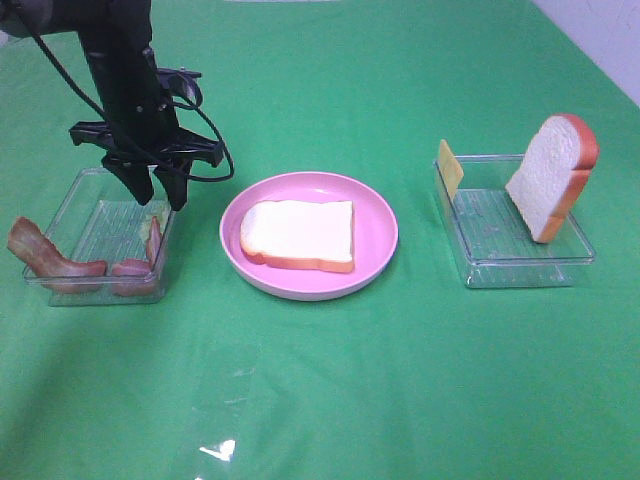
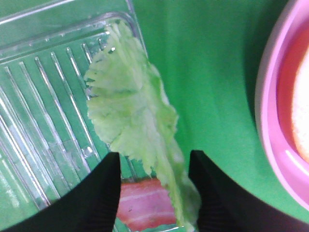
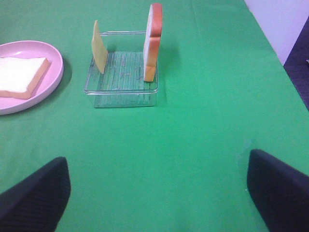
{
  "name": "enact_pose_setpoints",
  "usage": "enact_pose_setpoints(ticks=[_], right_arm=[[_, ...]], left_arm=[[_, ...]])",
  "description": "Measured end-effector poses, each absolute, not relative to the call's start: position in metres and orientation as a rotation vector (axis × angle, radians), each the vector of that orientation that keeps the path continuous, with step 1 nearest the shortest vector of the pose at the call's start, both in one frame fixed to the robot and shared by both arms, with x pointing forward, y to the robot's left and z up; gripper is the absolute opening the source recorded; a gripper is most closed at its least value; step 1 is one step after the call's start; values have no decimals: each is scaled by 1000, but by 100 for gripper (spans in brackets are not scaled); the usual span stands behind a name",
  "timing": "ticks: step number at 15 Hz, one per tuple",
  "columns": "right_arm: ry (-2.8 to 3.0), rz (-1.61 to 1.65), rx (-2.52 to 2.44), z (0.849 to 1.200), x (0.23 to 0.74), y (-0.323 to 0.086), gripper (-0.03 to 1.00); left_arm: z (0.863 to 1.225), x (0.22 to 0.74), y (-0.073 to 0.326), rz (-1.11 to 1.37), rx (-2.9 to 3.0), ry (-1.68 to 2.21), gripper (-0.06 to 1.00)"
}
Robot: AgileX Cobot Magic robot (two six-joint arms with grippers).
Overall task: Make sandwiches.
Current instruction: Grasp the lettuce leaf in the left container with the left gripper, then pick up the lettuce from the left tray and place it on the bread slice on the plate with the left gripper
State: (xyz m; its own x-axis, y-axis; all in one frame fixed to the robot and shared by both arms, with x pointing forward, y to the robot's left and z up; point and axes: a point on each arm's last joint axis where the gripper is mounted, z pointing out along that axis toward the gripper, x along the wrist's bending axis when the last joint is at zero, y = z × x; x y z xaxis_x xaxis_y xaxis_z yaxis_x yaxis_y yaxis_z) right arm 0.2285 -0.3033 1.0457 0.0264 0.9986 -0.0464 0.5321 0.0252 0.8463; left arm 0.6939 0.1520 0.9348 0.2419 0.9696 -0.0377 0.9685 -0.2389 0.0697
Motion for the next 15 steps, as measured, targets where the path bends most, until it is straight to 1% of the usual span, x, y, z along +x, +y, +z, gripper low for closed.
enact_pose_setpoints(ticks=[4,7,10,12,15], right_arm=[[1593,833,1595,1046,228,-303,95],[1593,833,1595,1046,228,-303,95],[1593,833,1595,1046,228,-303,95],[1593,833,1595,1046,228,-303,95],[1593,833,1595,1046,228,-303,95]], left_arm=[[935,694,151,8,2403,1891,40],[935,694,151,7,2398,1896,28],[934,694,151,6,2399,1897,10],[934,694,151,6,2399,1897,1],[934,694,151,6,2399,1897,0]])
